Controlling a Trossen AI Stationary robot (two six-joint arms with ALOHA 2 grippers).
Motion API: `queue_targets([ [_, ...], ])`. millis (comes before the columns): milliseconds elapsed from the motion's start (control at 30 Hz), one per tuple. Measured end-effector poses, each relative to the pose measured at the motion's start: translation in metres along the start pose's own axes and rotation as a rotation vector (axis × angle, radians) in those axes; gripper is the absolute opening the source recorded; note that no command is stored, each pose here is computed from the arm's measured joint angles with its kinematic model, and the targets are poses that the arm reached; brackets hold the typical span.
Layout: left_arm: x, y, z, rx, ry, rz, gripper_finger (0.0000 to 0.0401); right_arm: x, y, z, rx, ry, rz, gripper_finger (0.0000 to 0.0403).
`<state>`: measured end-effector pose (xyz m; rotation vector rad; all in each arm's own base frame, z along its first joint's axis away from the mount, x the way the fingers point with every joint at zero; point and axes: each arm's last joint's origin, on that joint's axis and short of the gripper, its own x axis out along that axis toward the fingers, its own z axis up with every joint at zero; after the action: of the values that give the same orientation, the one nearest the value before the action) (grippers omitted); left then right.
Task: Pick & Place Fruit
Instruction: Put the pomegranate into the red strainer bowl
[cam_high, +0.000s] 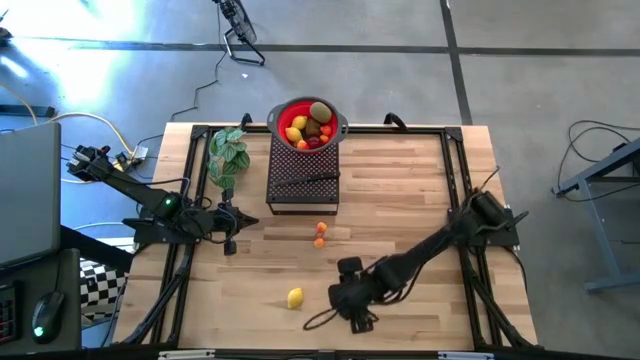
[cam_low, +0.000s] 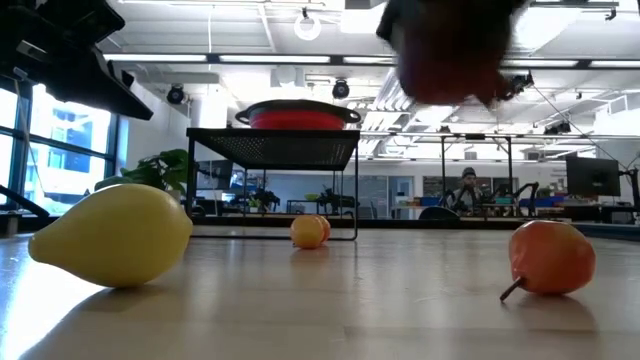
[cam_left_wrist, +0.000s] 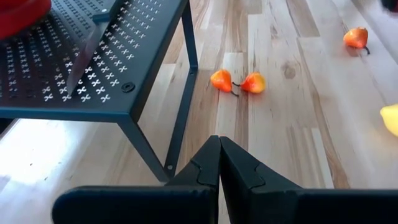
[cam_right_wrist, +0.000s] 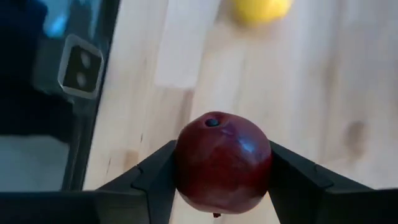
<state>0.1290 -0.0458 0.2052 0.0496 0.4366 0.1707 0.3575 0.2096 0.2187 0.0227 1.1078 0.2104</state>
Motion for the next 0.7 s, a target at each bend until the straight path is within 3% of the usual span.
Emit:
queue_targets([
  [267, 0.000, 0.000, 0.000, 0.000, -0.002, 0.010, 0.0003, -0.072, -0.051, 0.026, -0.010, -0.208, -0.105, 0.0202],
  [533, 0.000, 0.004, 0.001, -0.002, -0.031, 0.124, 0.0003, -0.133, -0.121, 0.039, 0.014, -0.388, -0.263, 0.0203],
  [700, -0.001, 0.005, 0.001, 0.124, -0.031, 0.180, 0.0003, -0.149, -0.155, 0.046, -0.025, -0.467, -0.333, 0.0200],
])
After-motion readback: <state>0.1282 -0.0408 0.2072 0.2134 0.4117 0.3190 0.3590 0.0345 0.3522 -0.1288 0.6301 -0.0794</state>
